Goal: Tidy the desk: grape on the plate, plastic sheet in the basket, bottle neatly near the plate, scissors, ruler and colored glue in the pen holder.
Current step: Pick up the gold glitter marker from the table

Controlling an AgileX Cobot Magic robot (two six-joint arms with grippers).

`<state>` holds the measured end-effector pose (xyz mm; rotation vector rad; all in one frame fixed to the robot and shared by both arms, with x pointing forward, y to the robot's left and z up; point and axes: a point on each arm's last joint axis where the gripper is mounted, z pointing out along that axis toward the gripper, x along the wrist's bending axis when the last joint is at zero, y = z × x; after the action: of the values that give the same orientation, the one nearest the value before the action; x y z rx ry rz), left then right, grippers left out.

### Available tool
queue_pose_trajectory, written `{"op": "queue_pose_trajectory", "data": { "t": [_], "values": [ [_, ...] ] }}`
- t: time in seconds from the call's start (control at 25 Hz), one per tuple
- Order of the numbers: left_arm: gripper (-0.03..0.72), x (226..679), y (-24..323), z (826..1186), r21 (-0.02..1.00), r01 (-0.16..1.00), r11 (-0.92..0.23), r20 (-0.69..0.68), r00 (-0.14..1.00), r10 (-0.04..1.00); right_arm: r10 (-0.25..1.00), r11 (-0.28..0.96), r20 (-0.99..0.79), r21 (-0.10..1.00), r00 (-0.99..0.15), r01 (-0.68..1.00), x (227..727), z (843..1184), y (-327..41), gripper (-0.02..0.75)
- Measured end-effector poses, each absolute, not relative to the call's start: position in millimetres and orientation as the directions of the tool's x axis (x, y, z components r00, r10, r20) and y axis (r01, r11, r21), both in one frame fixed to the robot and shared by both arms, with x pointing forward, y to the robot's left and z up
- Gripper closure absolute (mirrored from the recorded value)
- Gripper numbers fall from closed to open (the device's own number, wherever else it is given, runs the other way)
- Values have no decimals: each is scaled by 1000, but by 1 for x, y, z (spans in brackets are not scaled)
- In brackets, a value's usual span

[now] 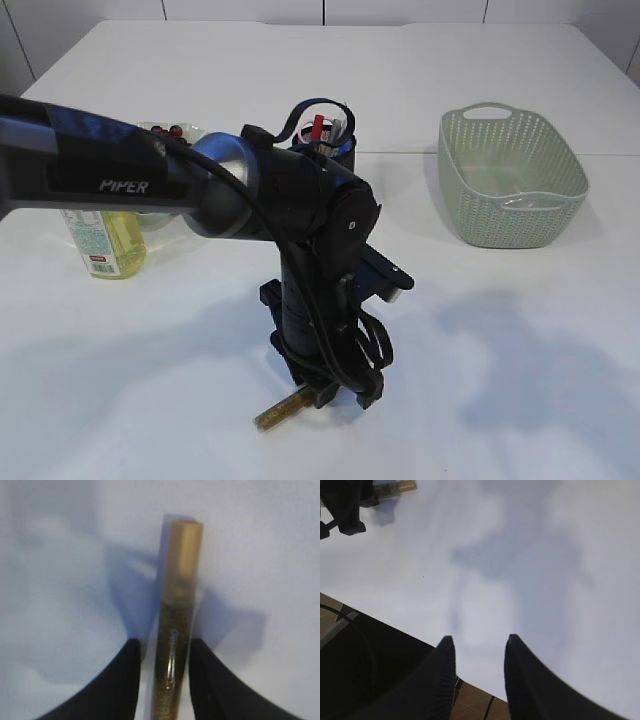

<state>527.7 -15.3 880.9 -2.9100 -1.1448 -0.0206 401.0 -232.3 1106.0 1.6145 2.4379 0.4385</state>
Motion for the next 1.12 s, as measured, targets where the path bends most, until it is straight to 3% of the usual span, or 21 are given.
{"op": "queue_pose_trajectory", "data": {
  "t": [0.16, 0.36, 0.72, 1.12],
  "values": [
    [465, 528, -15, 881, -6, 681, -732, 19, 732, 681, 920, 365, 9, 343, -392, 866, 401, 1106, -232, 459],
    [590, 528, -16, 881, 0, 681, -733, 18, 732, 681, 920, 365, 9, 343, -392, 866, 401, 1106, -232, 459],
    [603, 527, -17, 886, 12, 690, -724, 0, 724, 690, 920, 365, 9, 343, -392, 866, 401, 1106, -232, 459],
    [605, 522, -2, 962, 263, 727, -635, -74, 671, 738, 920, 365, 9, 343, -392, 866, 401, 1106, -232, 459]
  ]
}}
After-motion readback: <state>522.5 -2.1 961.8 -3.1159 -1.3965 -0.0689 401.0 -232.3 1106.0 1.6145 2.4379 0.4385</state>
